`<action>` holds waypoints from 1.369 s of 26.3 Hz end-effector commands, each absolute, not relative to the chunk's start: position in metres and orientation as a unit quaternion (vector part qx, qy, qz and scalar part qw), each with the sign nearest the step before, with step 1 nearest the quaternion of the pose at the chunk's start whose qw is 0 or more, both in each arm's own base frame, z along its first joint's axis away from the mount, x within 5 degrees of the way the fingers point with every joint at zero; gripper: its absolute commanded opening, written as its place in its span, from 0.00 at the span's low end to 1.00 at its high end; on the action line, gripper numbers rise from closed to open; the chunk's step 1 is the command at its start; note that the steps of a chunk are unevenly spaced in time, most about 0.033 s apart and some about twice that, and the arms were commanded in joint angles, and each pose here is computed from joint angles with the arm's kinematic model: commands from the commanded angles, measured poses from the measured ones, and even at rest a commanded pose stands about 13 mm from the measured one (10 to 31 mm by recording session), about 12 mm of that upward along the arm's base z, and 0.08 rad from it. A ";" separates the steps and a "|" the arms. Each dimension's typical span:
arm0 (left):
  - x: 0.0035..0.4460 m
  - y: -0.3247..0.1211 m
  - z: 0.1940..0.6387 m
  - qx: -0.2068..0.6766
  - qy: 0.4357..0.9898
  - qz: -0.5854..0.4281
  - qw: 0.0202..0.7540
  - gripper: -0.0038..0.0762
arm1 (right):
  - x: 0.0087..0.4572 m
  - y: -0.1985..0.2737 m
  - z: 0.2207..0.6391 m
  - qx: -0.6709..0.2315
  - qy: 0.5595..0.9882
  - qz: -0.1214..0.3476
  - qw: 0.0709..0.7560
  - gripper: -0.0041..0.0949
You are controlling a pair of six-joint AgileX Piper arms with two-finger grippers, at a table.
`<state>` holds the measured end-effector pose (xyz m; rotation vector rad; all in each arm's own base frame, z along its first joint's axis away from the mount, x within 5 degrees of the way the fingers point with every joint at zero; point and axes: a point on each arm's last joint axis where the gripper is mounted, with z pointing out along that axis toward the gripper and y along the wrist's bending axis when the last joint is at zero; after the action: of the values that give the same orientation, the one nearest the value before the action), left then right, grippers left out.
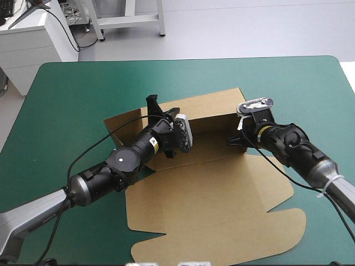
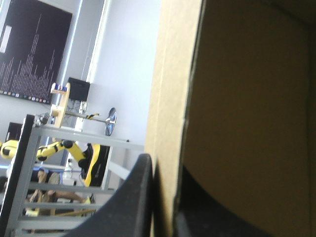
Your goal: Fold the box
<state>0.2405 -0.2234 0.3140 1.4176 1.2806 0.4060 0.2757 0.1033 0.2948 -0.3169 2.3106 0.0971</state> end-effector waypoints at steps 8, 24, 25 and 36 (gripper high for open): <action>0.217 -0.234 0.343 0.550 0.550 0.179 0.602 0.79 | 0.281 0.096 0.316 -0.096 0.886 0.018 0.453 0.02; 0.133 -0.289 0.355 0.641 0.487 0.059 0.590 0.07 | 0.282 0.086 0.317 -0.064 0.889 -0.019 0.454 0.02; 0.133 -0.289 0.359 0.642 0.497 0.056 0.581 0.07 | 0.282 0.086 0.317 -0.064 0.889 -0.019 0.454 0.02; 0.133 -0.272 0.406 0.700 0.565 -0.030 0.436 0.07 | 0.283 0.087 0.317 -0.067 0.886 -0.019 0.458 0.02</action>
<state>0.1366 -0.2822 0.3731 1.7635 1.4380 0.0749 0.2816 0.0891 0.2958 -0.1390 2.2873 -0.0513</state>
